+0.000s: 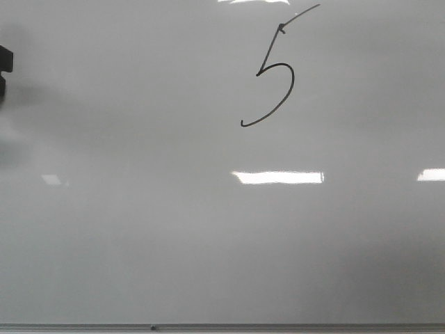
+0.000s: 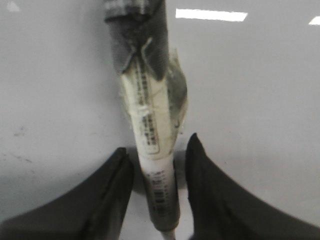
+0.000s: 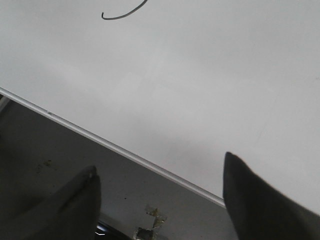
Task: Write number 5 on whiteboard
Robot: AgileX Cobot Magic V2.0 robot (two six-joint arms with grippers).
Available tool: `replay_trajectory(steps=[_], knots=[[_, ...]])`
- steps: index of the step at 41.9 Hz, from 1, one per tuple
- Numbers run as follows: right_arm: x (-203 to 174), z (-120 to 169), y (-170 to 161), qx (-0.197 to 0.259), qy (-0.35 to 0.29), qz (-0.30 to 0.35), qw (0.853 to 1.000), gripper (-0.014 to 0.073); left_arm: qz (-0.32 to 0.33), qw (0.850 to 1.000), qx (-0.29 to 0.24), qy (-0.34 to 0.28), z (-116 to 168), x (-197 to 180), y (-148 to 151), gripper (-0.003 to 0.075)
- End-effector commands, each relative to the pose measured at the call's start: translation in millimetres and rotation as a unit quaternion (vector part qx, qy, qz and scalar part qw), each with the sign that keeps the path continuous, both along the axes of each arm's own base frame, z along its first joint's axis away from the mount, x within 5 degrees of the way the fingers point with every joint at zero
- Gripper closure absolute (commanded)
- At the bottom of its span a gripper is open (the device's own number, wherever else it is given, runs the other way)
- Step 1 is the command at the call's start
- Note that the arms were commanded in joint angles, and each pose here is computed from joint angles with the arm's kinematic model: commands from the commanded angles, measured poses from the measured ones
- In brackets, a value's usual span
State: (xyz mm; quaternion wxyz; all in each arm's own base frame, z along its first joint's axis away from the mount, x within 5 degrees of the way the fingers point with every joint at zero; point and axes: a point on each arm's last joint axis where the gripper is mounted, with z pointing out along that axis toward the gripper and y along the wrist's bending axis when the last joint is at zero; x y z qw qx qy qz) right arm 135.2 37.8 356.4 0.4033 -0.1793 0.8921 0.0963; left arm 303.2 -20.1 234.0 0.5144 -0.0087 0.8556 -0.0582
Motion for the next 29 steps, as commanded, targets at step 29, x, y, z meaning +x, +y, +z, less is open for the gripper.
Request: replay_trajectory(steps=[29], knots=[[-30,26,-3,0.004,-0.06,0.01,0.998,0.0058,-0.091,0.983,0.14,0.081,135,-115,-23,0.0344]])
